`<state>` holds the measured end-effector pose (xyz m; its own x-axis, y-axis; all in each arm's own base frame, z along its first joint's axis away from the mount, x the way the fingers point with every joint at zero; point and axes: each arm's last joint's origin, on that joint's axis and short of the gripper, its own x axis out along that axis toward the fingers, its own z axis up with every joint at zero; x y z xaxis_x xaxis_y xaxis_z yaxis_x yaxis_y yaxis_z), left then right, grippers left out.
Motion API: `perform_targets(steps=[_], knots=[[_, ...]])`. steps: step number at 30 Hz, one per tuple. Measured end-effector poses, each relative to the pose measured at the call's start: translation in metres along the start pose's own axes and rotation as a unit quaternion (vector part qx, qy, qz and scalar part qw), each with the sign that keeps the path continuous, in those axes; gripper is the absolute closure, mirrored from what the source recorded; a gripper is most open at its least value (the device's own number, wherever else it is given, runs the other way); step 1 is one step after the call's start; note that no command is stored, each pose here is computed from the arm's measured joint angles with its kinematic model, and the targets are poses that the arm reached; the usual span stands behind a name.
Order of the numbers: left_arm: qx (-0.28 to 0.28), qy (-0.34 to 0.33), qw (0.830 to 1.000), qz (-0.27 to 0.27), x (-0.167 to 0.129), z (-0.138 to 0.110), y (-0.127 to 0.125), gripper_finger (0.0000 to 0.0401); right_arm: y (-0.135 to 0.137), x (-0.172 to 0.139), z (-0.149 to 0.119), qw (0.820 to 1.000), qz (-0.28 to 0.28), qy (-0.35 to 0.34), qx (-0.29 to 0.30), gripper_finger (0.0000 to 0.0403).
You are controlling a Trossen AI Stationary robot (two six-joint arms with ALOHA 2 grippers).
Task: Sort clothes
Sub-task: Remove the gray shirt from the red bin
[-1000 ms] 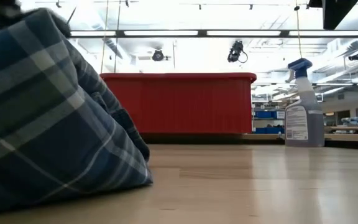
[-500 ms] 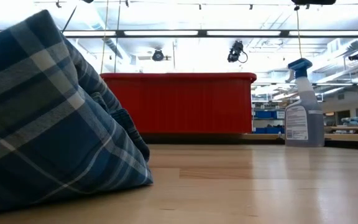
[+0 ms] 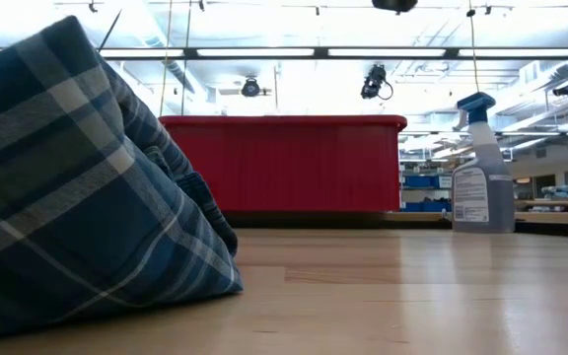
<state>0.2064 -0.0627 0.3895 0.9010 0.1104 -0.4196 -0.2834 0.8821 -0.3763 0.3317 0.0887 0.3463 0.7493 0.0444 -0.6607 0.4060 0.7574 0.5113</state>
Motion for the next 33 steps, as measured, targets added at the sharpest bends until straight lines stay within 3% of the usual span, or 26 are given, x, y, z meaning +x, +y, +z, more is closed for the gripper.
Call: perform_targets(steps=[4, 11, 16, 23, 28, 33], knots=[[-0.006, -0.037, 0.999, 0.024, -0.002, 0.018, 0.020, 0.0129, -0.005, -0.016, 0.026, 0.999, -0.037, -0.040, -0.003, 0.0190], [-0.042, -0.023, 0.999, -0.004, 0.018, 0.049, 0.068, 0.0129, -0.030, -0.037, 0.085, 0.992, -0.054, -0.107, -0.031, 0.0190], [-0.044, -0.072, 0.996, 0.020, 0.026, 0.077, 0.119, 0.0129, -0.080, -0.053, 0.136, 0.982, -0.096, -0.148, -0.074, 0.0190], [-0.086, -0.118, 0.986, 0.077, 0.034, 0.122, 0.199, 0.0142, -0.161, -0.100, 0.200, 0.958, -0.109, -0.236, -0.125, 0.0190], [-0.056, -0.136, 0.983, 0.111, 0.046, 0.160, 0.232, 0.0164, -0.206, -0.135, 0.224, 0.929, -0.138, -0.309, -0.147, 0.0190], [-0.020, -0.155, 0.979, 0.128, 0.064, 0.199, 0.256, 0.0179, -0.235, -0.158, 0.233, 0.912, -0.164, -0.342, -0.157, 0.0190]])
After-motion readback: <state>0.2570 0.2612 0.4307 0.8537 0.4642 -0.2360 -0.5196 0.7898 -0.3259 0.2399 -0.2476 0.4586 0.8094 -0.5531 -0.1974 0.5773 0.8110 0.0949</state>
